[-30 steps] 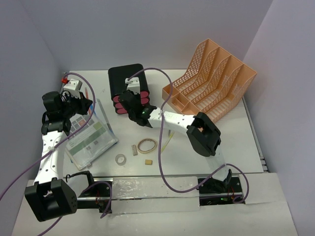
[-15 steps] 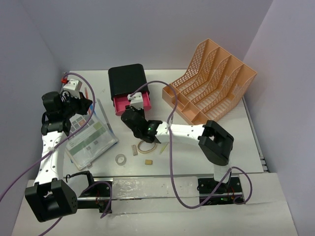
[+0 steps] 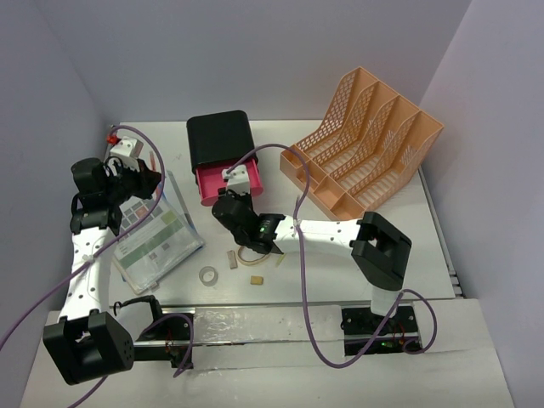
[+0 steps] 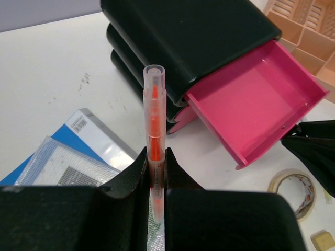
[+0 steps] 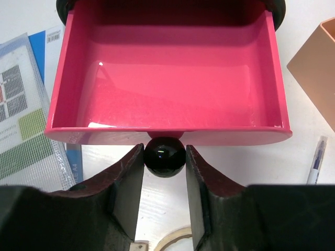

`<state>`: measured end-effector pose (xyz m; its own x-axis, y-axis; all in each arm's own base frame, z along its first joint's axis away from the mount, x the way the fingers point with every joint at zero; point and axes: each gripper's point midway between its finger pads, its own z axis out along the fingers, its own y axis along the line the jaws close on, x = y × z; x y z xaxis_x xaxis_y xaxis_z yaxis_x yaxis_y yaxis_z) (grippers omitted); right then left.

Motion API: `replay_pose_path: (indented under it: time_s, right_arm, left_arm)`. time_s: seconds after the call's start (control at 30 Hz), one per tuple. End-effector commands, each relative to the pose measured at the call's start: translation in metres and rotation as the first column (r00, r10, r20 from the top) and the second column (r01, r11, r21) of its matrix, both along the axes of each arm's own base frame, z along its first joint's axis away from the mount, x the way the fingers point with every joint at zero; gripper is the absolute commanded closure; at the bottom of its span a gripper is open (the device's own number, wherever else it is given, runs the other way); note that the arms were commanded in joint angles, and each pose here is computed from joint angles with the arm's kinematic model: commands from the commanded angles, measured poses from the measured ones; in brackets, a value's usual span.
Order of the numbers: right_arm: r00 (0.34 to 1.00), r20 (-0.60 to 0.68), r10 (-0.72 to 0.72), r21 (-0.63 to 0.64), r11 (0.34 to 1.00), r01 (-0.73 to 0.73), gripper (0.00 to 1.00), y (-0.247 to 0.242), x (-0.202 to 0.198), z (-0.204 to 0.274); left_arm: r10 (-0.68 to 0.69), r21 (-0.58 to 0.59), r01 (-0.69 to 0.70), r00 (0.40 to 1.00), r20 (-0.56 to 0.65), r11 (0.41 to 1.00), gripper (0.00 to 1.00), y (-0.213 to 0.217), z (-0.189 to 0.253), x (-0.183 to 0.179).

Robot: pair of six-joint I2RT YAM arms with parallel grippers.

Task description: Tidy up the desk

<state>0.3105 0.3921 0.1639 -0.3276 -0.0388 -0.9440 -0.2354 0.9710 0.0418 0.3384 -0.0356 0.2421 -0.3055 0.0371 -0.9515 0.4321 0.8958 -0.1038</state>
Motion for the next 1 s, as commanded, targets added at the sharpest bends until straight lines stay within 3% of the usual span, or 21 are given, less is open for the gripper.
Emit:
replay_pose_path:
  time_s: [0.0, 0.23, 0.57, 0.7, 0.97]
  right_arm:
    - [0.999, 0.05, -0.011, 0.05, 0.999, 0.009, 0.49, 0.011, 0.006, 0.024]
    - [0.998, 0.059, -0.005, 0.074, 0.997, 0.0, 0.35, 0.009, 0.005, 0.034]
    - [0.997, 0.06, 0.04, 0.155, 0.987, -0.049, 0.34, -0.011, -0.014, 0.055]
    - [0.996, 0.062, 0.057, 0.219, 0.973, -0.069, 0.34, -0.04, -0.033, 0.063]
    - [0.996, 0.086, 0.01, 0.269, 0.962, -0.032, 0.32, -0.099, -0.051, 0.08]
  left_arm:
    - [-0.089, -0.015, 0.091, 0.99, 0.111, 0.996, 1.0, -0.014, 0.045, -0.003]
    - [-0.202, -0.004, 0.206, 0.964, 0.17, 0.979, 1.0, -0.045, 0.072, -0.004]
    - [-0.366, 0.144, 0.347, 0.921, 0.134, 0.927, 1.0, -0.143, 0.077, 0.024]
    - [-0.424, 0.245, 0.396, 0.903, 0.068, 0.885, 1.0, -0.18, 0.054, 0.045]
    - [-0.396, 0.341, 0.405, 0.913, -0.099, 0.849, 0.97, -0.185, -0.015, 0.063]
